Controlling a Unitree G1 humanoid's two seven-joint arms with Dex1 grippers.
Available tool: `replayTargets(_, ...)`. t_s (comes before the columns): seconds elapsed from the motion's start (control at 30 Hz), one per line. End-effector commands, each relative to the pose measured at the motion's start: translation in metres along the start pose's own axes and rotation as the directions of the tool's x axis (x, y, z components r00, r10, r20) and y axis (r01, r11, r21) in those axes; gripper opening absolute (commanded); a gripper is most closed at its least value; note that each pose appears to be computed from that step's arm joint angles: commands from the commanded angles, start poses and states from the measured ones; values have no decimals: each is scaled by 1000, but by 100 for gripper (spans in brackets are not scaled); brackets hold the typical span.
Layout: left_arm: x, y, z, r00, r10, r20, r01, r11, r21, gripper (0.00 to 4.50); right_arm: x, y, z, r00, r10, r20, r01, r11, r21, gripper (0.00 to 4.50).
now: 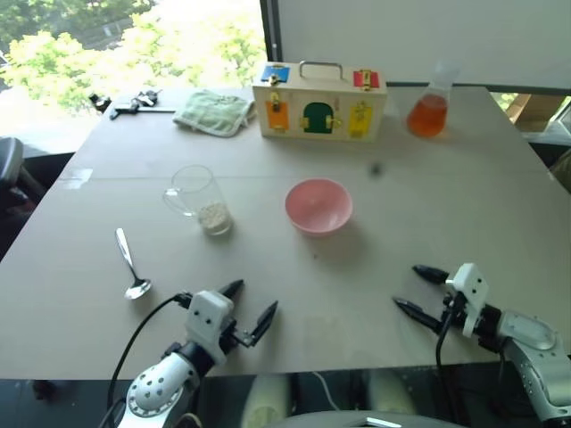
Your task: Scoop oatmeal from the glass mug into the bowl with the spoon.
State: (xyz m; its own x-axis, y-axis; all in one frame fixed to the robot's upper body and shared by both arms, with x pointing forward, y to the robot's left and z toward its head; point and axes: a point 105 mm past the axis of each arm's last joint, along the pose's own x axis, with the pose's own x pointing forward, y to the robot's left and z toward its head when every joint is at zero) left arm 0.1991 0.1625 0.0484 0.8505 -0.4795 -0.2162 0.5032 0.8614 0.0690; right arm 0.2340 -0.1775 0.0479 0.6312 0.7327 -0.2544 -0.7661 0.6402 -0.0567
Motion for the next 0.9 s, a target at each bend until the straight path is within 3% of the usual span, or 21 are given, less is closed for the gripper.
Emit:
replayTargets(0.03, -5, 2, -13, 999, 12, -49, -13, 1000, -22, 448, -2, 0, -11, 999, 1, -36, 0, 1000, 27, 434)
replayTargets(0.77, -5, 4, -10, 999, 43, -15, -44, 998, -40, 448, 1, -2, -9, 999, 21, -28, -21, 1000, 18, 434)
replayTargets(0.9, -9, 9, -2, 996, 92, 14, -91, 994, -65, 448, 5, 5, -1, 997, 80, -18, -80, 997, -2, 434)
